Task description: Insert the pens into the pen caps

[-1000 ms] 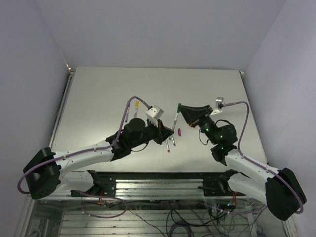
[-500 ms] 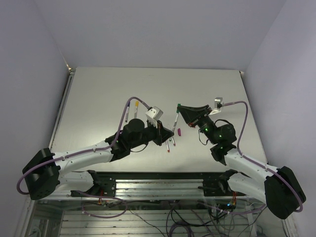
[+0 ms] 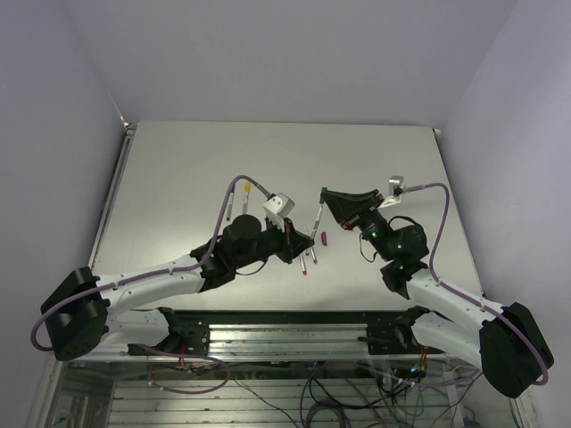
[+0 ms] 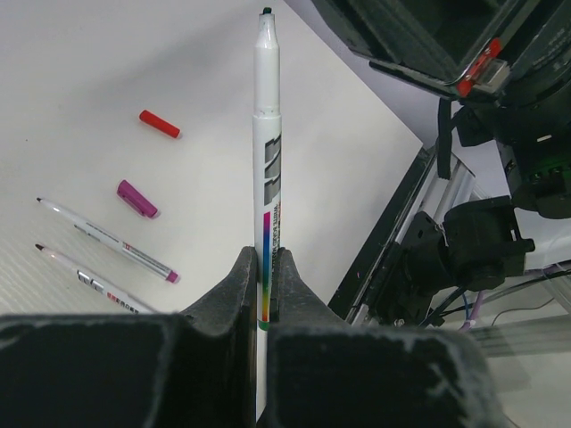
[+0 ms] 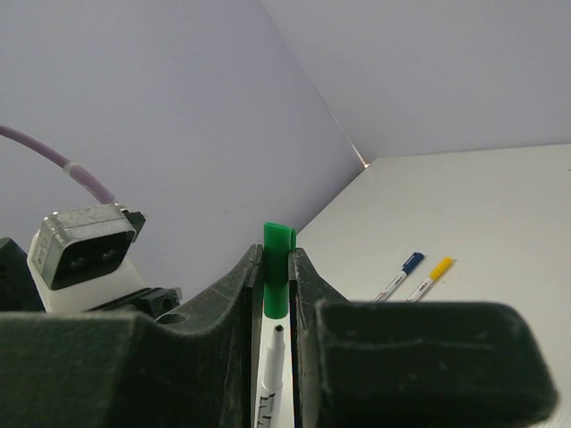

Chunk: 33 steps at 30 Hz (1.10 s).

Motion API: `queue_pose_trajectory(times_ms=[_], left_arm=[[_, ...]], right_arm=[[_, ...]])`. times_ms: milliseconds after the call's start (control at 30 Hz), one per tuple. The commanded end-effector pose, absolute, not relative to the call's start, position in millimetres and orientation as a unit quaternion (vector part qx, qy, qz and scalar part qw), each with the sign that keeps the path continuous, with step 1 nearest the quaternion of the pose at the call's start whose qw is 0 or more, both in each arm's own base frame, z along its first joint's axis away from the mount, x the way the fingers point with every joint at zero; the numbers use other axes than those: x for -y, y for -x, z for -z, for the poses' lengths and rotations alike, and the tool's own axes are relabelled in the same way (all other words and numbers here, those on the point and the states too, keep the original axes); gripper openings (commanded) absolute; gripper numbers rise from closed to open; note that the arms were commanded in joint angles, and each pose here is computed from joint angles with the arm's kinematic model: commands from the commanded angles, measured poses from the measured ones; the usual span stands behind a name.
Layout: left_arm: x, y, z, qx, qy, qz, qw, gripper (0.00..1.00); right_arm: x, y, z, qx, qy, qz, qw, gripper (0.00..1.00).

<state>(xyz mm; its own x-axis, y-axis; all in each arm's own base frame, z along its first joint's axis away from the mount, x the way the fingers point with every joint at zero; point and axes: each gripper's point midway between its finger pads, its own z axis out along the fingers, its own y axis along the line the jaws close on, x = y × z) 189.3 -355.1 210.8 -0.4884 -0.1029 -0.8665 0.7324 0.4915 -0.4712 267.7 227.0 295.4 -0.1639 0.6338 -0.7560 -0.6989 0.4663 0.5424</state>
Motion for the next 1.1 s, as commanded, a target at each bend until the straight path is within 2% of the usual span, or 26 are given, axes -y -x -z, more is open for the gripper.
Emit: queue_pose_trajectory(times_ms=[0, 1067], left_arm=[[360.9, -186.8, -214.9, -0.721, -0.216, 0.471, 0.46, 0.07], [352.2, -192.1, -226.2, -0.714, -0.199, 0.465, 0.484, 0.07]], right_arm=[[-223.4, -265.1, -306.2, -0.545, 0.029, -0.517, 0.66, 0.0], [-229.7, -259.3, -296.3, -0.553, 0.031, -0.53, 0.642, 0.0]])
